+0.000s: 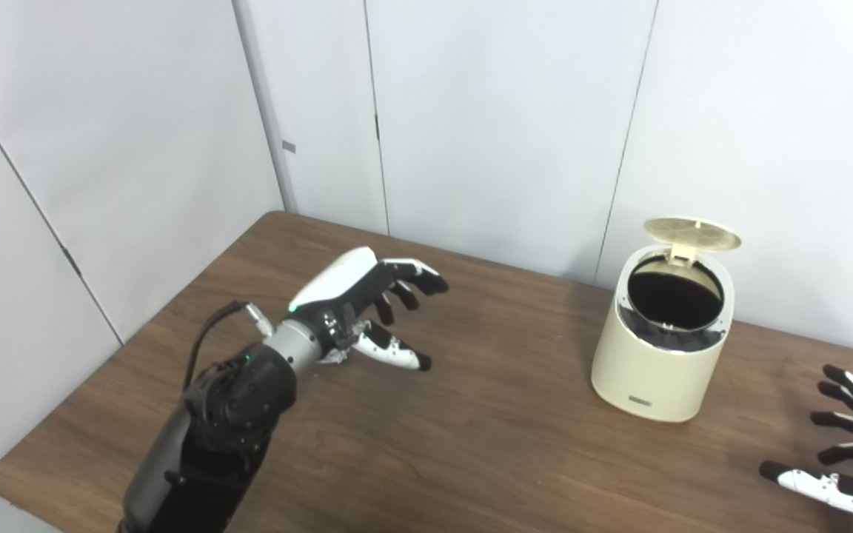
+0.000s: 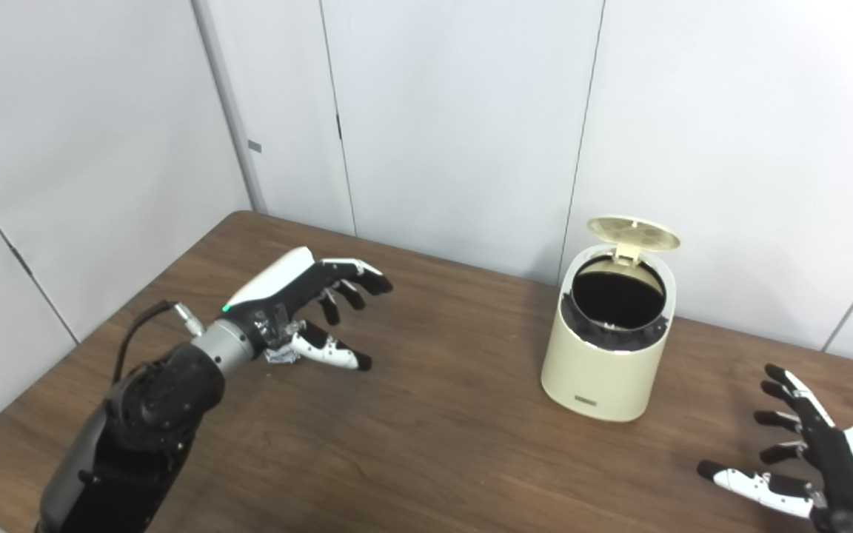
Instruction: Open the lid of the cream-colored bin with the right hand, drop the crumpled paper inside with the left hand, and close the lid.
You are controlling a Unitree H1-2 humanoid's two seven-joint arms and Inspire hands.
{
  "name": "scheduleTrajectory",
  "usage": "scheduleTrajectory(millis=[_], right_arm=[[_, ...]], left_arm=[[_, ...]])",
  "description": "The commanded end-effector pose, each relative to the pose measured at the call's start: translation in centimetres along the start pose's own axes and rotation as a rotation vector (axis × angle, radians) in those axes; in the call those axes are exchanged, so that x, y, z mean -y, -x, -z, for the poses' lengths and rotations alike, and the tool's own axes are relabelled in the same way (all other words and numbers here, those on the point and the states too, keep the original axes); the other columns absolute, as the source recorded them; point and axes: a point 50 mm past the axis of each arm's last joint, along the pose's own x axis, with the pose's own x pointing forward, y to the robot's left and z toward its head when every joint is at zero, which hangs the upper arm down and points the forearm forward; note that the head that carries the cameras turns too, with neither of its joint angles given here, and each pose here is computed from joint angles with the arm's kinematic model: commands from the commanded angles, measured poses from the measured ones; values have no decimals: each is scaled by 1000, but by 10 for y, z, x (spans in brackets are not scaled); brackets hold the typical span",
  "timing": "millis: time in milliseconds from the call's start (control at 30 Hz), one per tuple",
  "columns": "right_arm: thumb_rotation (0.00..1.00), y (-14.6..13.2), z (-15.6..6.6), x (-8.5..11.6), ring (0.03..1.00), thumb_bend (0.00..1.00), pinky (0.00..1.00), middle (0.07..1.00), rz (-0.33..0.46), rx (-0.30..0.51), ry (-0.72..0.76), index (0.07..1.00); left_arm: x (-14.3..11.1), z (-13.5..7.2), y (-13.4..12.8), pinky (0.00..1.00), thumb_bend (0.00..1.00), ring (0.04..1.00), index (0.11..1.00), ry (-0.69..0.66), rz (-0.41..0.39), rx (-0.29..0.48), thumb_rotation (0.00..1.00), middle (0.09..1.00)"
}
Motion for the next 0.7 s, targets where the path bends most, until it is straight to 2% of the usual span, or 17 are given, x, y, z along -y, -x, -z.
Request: scheduleTrajectory(millis=[0, 167, 400, 533, 667], right_arm=[[158, -7, -19, 13, 748, 746, 489, 870, 43, 82, 14, 904], [159, -8, -19, 13, 740, 756, 480, 864, 47, 76, 11, 899], [137, -6, -20, 14, 755, 770, 516, 871, 37, 72, -4, 897], [136, -4, -19, 15, 775, 818, 540, 881, 31, 60, 1, 900], [145, -3, -17, 15, 768, 844, 530, 886, 29, 56, 4, 903]], left_arm=[[-25, -4, -4, 492, 807, 677, 733, -102, -62, 5, 0, 755], [-34, 7, -5, 496, 846, 653, 725, -232, -60, -51, 0, 747], [-36, 24, -8, 503, 871, 670, 740, -275, -26, -117, 0, 761], [-37, 33, -9, 504, 880, 660, 730, -309, -6, -127, 0, 734], [-38, 41, -10, 462, 895, 598, 715, -337, -1, -137, 0, 679]])
